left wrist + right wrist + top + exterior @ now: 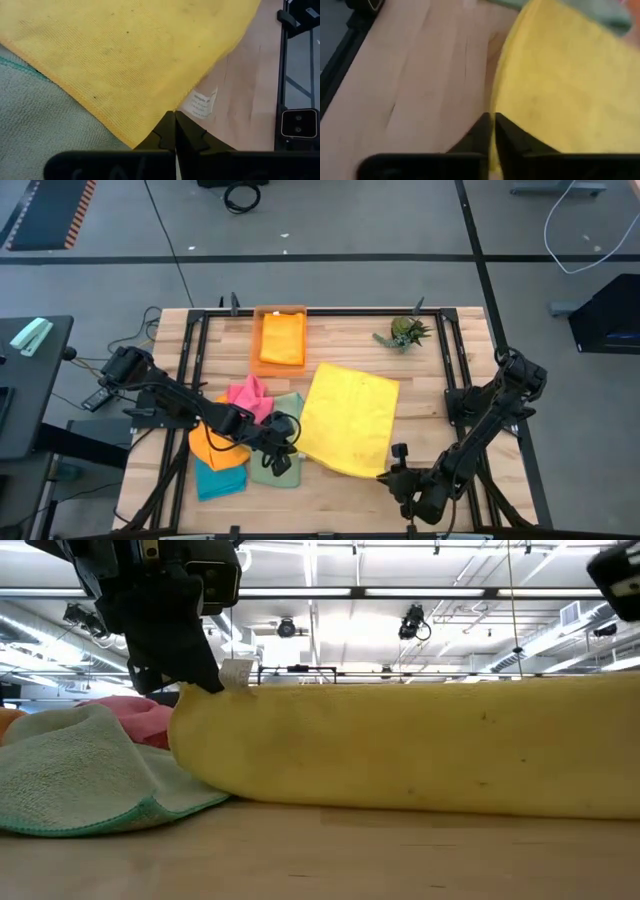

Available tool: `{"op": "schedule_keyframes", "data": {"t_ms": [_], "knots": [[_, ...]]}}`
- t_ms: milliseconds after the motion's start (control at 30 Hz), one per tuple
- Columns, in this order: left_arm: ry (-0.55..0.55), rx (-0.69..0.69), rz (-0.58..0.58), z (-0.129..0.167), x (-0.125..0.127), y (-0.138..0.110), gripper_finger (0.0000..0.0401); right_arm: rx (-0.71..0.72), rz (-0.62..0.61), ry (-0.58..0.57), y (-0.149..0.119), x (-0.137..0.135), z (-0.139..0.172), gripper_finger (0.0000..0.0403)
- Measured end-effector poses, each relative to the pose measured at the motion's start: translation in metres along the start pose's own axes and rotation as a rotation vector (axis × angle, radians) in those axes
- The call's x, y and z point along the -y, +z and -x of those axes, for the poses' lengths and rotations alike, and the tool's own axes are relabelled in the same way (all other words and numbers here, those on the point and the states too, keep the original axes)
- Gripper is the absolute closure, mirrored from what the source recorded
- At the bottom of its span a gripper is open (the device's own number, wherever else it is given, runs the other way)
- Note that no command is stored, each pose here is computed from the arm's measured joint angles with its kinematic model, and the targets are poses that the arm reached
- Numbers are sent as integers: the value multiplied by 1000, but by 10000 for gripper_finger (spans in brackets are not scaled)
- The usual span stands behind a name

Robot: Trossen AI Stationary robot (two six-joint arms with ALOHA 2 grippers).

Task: Fold microfiber towels
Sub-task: Fold the yellow microfiber cloth

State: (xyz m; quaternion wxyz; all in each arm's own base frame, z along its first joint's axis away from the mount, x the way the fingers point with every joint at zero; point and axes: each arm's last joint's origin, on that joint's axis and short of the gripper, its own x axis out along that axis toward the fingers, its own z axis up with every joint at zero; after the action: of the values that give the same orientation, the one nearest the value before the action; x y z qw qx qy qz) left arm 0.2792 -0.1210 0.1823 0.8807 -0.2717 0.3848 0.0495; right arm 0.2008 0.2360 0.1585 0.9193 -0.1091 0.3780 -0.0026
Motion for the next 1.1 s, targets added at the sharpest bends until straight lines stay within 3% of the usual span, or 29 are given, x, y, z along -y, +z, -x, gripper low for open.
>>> {"op": "schedule_keyframes", "data": {"t_ms": [167,533,667,967,1100], "knots": [[6,3,-6,0,-2,2,397,-39,-129,24,-1,1,0,397],[11,7,-11,-1,-4,4,395,32,-229,37,12,10,18,387],[13,10,-8,-1,-5,5,397,9,-177,70,9,7,19,339],[10,5,-2,-2,-6,7,396,-42,-158,78,-4,7,13,190],[10,5,-2,-2,-6,7,394,-4,-90,112,-2,1,13,153]]}}
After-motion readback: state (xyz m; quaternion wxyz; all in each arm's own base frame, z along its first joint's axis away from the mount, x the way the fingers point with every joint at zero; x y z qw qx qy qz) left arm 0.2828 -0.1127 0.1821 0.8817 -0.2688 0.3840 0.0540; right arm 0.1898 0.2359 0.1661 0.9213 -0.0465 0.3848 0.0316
